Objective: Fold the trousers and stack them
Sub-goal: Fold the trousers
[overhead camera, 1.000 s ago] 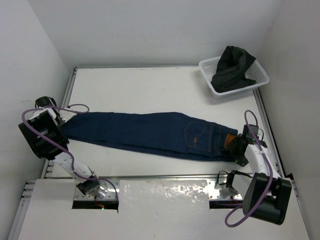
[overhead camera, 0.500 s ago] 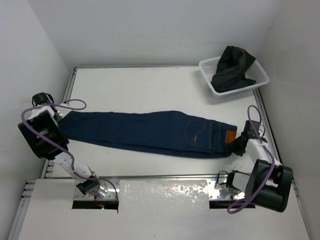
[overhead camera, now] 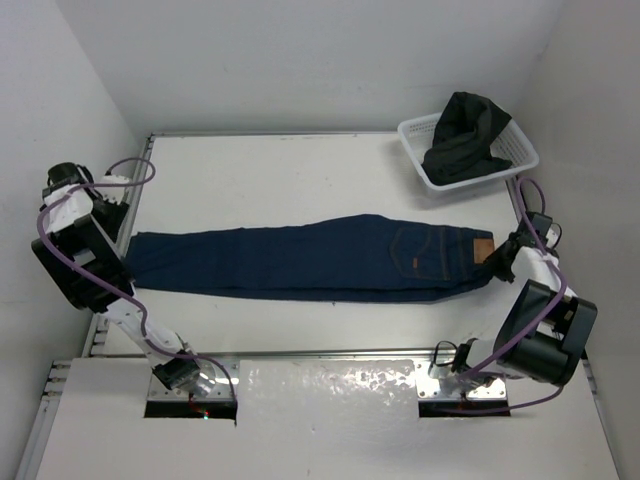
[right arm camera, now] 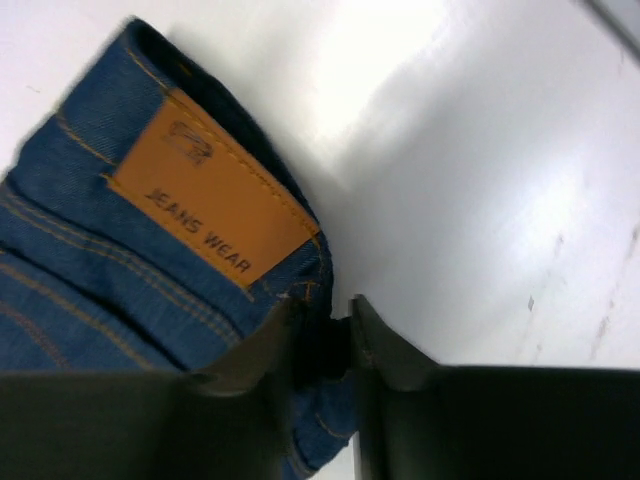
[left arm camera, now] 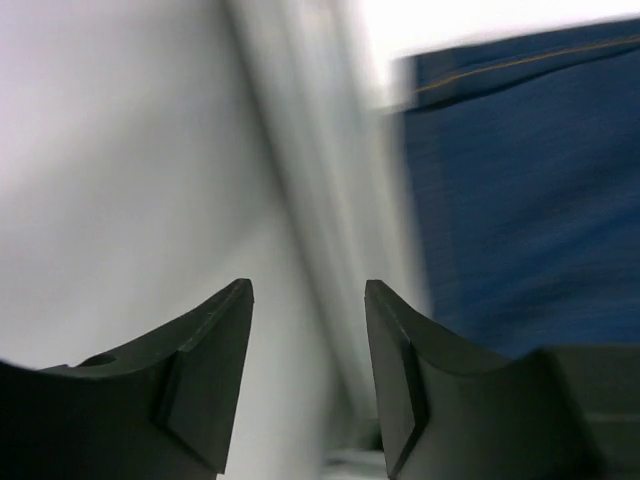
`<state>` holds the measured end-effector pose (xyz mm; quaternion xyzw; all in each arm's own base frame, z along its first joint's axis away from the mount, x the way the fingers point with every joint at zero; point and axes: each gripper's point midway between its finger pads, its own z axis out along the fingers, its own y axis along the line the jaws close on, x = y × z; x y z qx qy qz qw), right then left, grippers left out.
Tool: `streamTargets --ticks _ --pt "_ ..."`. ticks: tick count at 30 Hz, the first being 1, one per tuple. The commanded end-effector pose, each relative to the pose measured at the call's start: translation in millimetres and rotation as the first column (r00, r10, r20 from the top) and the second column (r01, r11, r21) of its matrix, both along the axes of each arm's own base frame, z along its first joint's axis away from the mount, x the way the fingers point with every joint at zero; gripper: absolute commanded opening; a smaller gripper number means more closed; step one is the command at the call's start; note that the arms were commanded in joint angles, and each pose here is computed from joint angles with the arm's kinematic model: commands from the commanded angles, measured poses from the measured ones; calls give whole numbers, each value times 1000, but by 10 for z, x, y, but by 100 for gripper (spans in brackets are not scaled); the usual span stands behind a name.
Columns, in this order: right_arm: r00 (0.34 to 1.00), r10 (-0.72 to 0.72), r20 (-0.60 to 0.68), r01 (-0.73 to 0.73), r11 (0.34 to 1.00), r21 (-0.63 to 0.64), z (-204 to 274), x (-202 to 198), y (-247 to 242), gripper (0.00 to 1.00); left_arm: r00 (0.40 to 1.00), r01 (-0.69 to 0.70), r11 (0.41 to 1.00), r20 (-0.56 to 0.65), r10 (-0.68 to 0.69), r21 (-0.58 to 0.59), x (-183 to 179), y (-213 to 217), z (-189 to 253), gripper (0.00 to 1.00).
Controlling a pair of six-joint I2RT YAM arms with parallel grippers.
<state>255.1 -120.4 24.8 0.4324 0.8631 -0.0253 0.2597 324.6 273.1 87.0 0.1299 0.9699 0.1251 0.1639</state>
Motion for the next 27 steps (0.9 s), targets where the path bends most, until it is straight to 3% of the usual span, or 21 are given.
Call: streamTargets --ticks 1,3,5,8,20,23,24,26,27 --pt "992 116 48 -115 993 -42 155 188 -36 31 986 -169 930 -54 160 -326 -135 -552 -318 48" --pt "992 117 38 -115 992 -56 168 147 -52 37 980 -200 897 -62 191 -394 -121 -672 -343 48" --pt "992 122 39 -119 990 -71 201 122 -53 44 975 -220 880 -71 209 -422 -130 -738 -352 58" --pt "990 135 44 -132 989 -72 244 99 -27 49 946 -324 876 -113 303 -359 -264 -655 -450 65" --pt "984 163 75 -156 983 -97 357 65 15 51 884 -451 860 -252 394 -239 -671 -647 -1099 63" --pt "983 166 76 -159 983 -93 349 57 28 52 880 -455 857 -267 392 -241 -702 -664 -1163 51" --pt "983 167 72 -160 983 -88 325 37 47 53 879 -455 856 -275 389 -246 -709 -683 -1190 35" --pt "983 168 73 -161 983 -84 314 27 56 54 882 -450 854 -280 379 -260 -711 -706 -1217 18" --pt "983 167 73 -161 984 -81 309 19 64 55 883 -447 854 -282 375 -266 -717 -723 -1222 2"
